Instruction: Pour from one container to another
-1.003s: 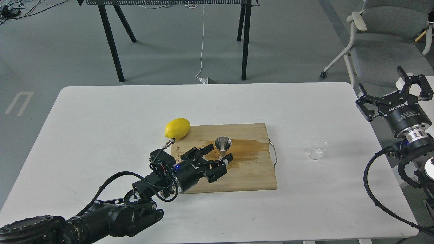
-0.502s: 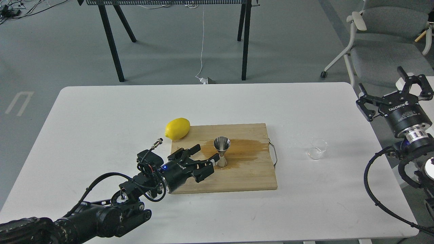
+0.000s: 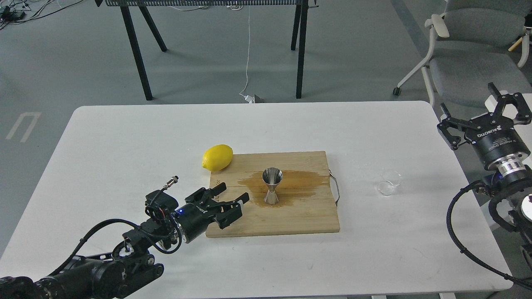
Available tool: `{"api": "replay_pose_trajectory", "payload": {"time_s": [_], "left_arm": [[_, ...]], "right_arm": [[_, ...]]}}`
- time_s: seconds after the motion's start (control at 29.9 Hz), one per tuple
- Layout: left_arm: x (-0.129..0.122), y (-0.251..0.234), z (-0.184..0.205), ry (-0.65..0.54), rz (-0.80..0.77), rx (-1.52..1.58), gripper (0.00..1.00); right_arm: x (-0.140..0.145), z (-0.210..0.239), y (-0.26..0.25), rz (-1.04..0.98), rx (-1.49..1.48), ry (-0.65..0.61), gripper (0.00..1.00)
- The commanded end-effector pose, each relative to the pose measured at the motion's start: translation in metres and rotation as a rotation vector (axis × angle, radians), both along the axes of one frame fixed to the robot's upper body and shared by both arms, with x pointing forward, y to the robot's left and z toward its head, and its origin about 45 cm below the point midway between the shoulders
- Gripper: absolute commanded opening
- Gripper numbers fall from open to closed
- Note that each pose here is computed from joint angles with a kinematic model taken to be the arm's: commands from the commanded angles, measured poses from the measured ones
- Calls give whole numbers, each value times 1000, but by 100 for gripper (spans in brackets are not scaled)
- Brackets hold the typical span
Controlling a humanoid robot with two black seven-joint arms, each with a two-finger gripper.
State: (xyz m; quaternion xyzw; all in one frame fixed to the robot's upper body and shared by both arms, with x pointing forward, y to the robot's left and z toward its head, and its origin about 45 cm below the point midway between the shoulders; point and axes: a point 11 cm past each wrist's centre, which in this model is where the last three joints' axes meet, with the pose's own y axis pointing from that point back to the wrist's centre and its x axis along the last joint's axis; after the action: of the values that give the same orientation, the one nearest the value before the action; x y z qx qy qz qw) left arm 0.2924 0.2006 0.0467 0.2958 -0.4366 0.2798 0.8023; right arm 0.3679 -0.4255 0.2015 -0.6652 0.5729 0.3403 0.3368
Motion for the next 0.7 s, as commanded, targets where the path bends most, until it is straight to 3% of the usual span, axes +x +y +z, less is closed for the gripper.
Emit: {"api": "replay_pose_trajectory", "payload": {"time_s": [0.0,0.3,0.5,0.67], "left_arm": [[-1,17,15,1,34,-41,94],[-5,50,73,46,135,-235,94],[22,75,106,223,215,-404,94],[50,90,154,423,152,-652,94]], "right_arm": [[-2,-2,0,-1,2,5,100],[-3,-3,-2,-3,-1,9,100],[-3,-2,-3,2,-6,12,100],[-4,-3,-3,3,-8,16,100]]}}
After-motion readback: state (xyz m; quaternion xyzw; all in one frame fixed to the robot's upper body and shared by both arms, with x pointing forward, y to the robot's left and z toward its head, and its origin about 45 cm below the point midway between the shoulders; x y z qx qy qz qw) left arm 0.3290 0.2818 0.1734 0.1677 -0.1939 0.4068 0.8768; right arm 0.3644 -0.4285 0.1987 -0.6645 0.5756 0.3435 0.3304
